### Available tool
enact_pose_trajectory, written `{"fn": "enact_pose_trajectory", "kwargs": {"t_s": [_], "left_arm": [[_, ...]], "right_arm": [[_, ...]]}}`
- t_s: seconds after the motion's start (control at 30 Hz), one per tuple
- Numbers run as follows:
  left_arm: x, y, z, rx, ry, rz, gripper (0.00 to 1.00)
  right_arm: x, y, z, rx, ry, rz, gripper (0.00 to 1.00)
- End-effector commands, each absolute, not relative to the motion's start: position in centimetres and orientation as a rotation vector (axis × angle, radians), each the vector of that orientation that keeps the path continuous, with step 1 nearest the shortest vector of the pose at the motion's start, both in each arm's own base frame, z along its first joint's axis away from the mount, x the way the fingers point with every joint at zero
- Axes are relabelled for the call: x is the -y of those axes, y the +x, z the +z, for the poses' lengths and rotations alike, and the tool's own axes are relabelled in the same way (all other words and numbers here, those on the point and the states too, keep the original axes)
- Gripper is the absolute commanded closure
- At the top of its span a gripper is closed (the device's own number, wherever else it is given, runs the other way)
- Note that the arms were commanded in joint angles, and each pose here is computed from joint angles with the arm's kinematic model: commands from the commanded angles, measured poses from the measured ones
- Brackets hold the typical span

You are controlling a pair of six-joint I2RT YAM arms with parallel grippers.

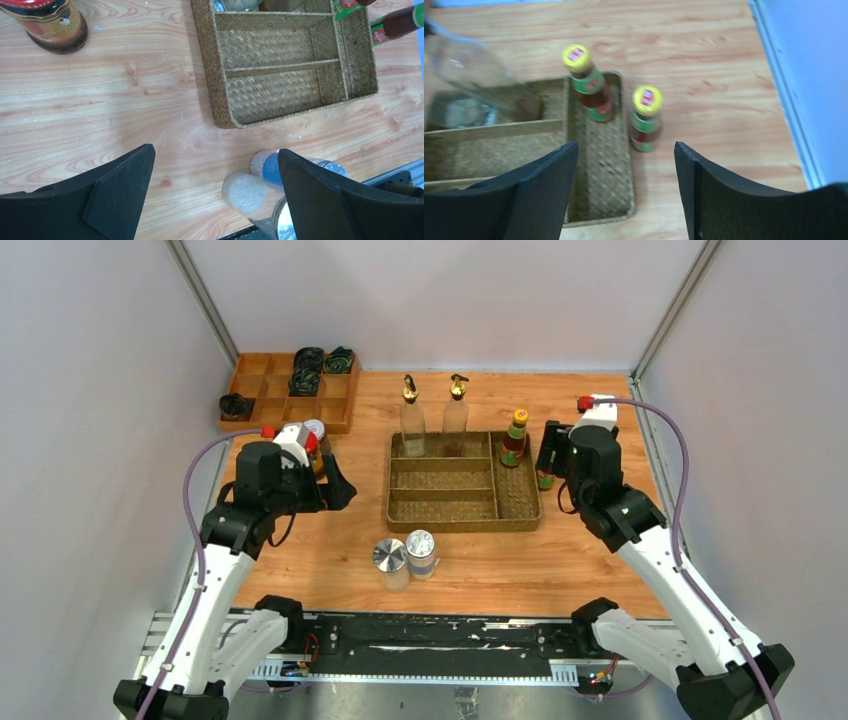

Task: Organize the condiment bottles
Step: Pick up the bottle from the center of the board.

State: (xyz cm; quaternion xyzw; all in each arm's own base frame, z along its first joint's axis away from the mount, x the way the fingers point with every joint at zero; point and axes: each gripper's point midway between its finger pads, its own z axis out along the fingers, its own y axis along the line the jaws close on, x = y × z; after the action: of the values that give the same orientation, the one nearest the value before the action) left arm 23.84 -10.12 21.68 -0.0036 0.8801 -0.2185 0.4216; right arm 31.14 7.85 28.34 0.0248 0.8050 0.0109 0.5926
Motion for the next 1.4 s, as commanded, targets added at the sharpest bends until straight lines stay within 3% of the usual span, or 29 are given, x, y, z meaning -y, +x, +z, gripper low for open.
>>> {"fn": "enact_pose_trajectory", "kwargs": {"t_s": [0.0, 0.53, 0.93, 1.1, 1.37], "left_arm": [[10.4, 23.5, 21.8, -2.199, -0.010, -0.581, 0.00], [10.3, 23.2, 22.3, -2.190, -0.002, -0.575, 0.01], [10.2, 23.4, 21.9, -2.202, 0.003, -0.560, 0.01], [10.0, 23.4, 21.7, -2.206, 0.007, -0.550, 0.01], [10.0, 23.5, 21.3, -2.216, 0.005, -0.543, 0.01]], "right_arm": [[-2.7, 29.1, 24.5, -1.969, 0.199, -0.248, 0.24], [-3.5, 34.1, 21.2, -2.024, 0.188, -0.010, 0.26], [-3.3, 37.4, 18.5, -2.068, 0.196, -0.040, 0.29], [-2.7, 38.1, 17.1, -2.079, 0.228, -0.069, 0.33], [-2.3, 38.3, 15.8, -2.104, 0.231, -0.093, 0.50]]}}
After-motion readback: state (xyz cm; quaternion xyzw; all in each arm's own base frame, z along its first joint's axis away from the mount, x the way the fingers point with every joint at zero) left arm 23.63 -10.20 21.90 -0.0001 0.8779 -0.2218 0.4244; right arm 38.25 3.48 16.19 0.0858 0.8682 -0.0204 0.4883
